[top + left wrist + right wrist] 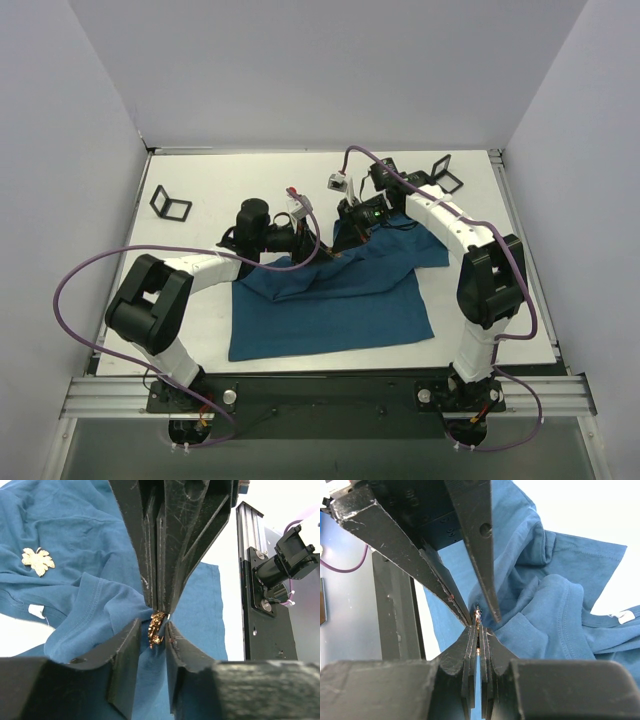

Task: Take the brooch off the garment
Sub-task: Open the brooch over the flattened clothing.

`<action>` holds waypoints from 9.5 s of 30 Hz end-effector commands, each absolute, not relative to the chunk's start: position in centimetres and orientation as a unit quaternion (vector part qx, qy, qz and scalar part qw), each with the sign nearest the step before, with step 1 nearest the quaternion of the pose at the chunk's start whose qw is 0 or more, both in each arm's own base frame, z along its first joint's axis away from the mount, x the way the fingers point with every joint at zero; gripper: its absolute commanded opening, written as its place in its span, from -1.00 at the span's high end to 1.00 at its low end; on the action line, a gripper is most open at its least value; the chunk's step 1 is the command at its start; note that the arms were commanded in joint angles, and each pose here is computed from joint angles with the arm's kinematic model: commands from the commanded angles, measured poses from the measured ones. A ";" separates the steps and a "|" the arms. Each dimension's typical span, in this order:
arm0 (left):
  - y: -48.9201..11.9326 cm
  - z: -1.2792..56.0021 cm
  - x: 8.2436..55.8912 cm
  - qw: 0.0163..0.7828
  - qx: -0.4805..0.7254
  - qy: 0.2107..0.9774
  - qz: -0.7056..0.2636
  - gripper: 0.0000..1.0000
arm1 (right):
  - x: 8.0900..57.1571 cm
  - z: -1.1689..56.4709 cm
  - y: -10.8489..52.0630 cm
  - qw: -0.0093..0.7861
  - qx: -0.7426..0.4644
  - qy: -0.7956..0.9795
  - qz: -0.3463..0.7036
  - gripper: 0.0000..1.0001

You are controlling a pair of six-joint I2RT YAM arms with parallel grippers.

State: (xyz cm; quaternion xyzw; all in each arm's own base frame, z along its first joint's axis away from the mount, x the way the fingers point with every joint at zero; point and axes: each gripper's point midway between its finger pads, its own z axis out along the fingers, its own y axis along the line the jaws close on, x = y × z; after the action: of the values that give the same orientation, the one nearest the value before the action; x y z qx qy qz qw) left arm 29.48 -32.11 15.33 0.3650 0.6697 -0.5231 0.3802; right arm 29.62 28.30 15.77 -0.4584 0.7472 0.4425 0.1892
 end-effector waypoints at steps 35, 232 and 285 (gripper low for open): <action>-32.0 19.1 29.8 0.425 0.384 0.608 -0.550 -0.29 | 27.3 18.7 28.8 0.173 -0.463 0.725 0.481 1.00; -31.3 24.9 29.5 0.442 0.391 0.637 -0.497 -0.22 | 29.0 22.1 27.9 0.194 -0.424 0.722 0.512 1.00; -32.4 22.8 31.5 0.457 0.360 0.680 -0.445 0.48 | 27.8 21.9 28.9 0.161 -0.409 0.722 0.535 1.00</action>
State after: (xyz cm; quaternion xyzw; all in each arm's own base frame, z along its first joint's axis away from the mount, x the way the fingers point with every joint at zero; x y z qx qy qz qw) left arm 29.43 -32.42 20.88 0.3669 0.6880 -0.4712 0.4123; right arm 29.69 28.15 20.42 -0.4043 0.7410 0.5056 0.1782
